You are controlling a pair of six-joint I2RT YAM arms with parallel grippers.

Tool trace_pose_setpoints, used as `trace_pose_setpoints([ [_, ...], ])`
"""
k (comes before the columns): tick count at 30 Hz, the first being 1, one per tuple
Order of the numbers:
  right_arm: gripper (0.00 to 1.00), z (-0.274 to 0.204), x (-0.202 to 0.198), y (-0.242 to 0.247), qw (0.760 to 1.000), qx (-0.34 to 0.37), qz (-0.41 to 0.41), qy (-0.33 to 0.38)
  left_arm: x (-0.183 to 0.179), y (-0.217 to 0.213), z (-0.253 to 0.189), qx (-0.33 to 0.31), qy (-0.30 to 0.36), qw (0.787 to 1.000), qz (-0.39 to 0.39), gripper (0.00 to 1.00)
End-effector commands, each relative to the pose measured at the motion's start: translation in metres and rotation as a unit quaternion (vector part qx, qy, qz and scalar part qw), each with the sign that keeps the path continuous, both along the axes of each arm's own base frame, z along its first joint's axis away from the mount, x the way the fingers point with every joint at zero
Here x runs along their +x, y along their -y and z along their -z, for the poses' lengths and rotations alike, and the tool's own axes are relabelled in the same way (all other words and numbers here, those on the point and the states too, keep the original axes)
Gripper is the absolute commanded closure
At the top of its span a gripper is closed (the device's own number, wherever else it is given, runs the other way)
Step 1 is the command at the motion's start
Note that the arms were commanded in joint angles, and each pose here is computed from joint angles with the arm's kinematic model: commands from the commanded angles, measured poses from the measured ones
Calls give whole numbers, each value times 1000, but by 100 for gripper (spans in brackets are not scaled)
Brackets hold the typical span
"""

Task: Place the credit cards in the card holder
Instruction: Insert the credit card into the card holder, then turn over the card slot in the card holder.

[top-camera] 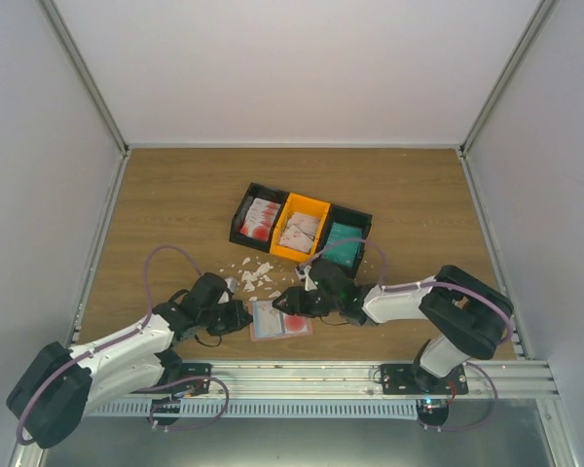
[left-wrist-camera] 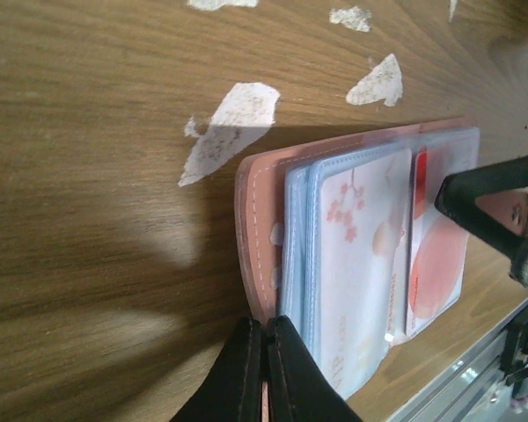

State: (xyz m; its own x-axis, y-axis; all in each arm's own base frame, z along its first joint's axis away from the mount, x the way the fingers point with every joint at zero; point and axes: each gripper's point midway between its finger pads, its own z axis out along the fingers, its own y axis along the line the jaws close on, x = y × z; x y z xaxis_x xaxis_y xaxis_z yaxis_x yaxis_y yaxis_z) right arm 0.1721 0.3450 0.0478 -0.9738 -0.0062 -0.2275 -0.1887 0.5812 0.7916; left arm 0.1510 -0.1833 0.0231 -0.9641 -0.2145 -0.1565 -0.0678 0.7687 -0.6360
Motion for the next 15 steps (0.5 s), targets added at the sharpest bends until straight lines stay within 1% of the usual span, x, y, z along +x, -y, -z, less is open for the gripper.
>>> trace_pose_setpoints([
  [1,54,2,7,9,997,-65,9,45,9,5,-13,4,25,1000,11,93],
  [3,58,2,7,7,994,-90,0,60,12,2,-15,15,28,999,3,87],
  [6,66,4,5,4,989,-122,-16,77,15,-4,-20,26,34,999,-13,67],
  [7,71,5,5,3,987,-133,-21,82,16,-4,-23,25,37,999,-15,64],
  [9,77,6,5,2,983,-151,-32,95,16,-4,-27,21,39,999,-17,61],
  [11,81,9,4,1,979,-171,-42,102,17,-2,-29,16,40,999,-17,62],
  [15,87,19,-2,0,971,-202,-67,107,14,8,-33,-16,40,999,-2,69],
])
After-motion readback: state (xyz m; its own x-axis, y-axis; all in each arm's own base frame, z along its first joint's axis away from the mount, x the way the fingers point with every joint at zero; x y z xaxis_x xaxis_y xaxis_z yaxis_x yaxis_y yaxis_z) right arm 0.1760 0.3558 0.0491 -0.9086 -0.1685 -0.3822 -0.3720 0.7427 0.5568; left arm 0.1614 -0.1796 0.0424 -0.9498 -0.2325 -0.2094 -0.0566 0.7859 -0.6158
